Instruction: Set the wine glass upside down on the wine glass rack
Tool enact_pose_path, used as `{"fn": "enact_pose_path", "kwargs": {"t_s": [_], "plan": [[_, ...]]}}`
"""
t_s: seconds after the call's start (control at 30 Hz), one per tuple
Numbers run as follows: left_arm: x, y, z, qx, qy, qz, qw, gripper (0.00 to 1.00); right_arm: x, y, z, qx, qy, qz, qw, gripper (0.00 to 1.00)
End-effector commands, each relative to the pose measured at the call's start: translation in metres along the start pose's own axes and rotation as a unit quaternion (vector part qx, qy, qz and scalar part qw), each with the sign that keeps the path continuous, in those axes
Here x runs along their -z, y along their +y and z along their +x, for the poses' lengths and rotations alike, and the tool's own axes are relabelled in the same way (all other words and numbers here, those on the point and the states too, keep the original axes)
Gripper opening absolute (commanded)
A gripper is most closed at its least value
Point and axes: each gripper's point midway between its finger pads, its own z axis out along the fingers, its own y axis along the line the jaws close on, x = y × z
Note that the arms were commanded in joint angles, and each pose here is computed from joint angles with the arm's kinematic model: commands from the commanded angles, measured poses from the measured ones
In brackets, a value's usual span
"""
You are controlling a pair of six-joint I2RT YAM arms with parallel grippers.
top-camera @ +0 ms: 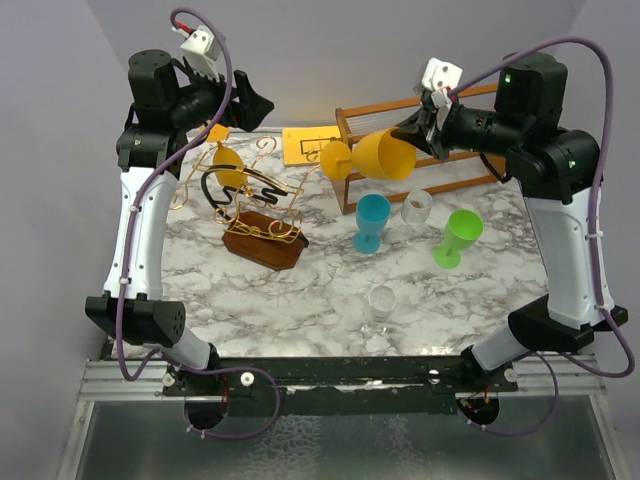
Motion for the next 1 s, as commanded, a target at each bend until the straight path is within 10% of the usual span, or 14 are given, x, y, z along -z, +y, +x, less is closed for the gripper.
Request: {"fn": "enact_pose_path", "kwargs": {"t_s": [0.0, 0.97], "plan": [[0.004, -0.038, -0.025, 0.04, -0.026, 0.091, 0.995, 0.95, -0.018, -0.039, -0.012, -0.021, -0.021, 0.061, 0.998, 0.01], [-0.015, -0.072, 0.002, 0.175, 0.01, 0.19, 0.966, 0.74, -0.065, -0.072, -0.035, -0.094, -0.114, 0.072, 0.986, 0.01]]}}
